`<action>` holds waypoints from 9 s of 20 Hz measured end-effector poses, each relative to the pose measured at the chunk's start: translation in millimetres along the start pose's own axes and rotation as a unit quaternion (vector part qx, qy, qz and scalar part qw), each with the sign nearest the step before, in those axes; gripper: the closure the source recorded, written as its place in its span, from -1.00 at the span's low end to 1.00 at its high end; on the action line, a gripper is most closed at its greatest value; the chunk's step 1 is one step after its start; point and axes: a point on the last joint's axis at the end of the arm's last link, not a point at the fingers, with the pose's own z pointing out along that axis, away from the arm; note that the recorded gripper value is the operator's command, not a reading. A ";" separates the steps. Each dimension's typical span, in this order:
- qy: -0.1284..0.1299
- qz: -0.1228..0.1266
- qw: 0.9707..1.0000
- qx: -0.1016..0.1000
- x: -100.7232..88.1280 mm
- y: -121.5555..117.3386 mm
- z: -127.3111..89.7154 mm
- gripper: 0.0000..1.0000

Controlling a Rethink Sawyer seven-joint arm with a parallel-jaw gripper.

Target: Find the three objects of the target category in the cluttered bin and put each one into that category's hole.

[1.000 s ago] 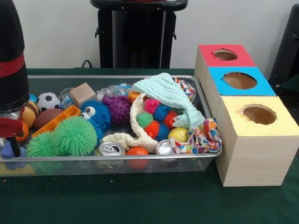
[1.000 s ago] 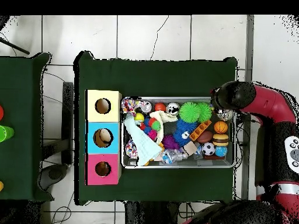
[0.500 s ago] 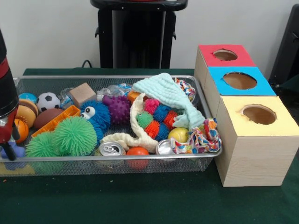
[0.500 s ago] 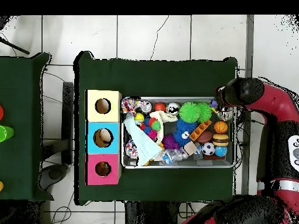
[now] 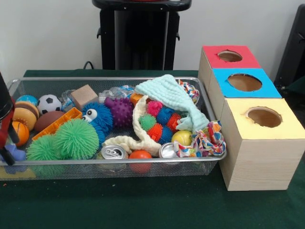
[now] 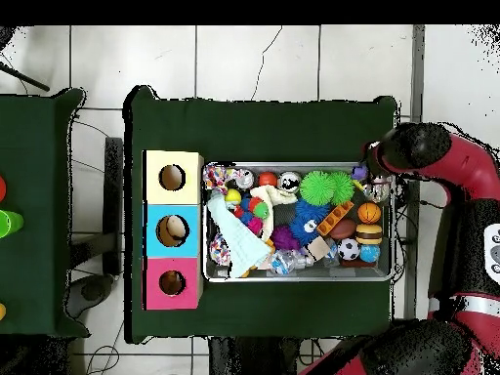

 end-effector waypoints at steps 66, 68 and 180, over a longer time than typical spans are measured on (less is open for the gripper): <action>0.131 -0.058 0.989 0.034 -9.3 38.9 -49.2 1.00; 0.125 -0.051 0.990 0.030 -0.4 45.7 -39.5 1.00; 0.121 -0.120 0.985 -0.030 -148.8 3.2 -88.2 -1.00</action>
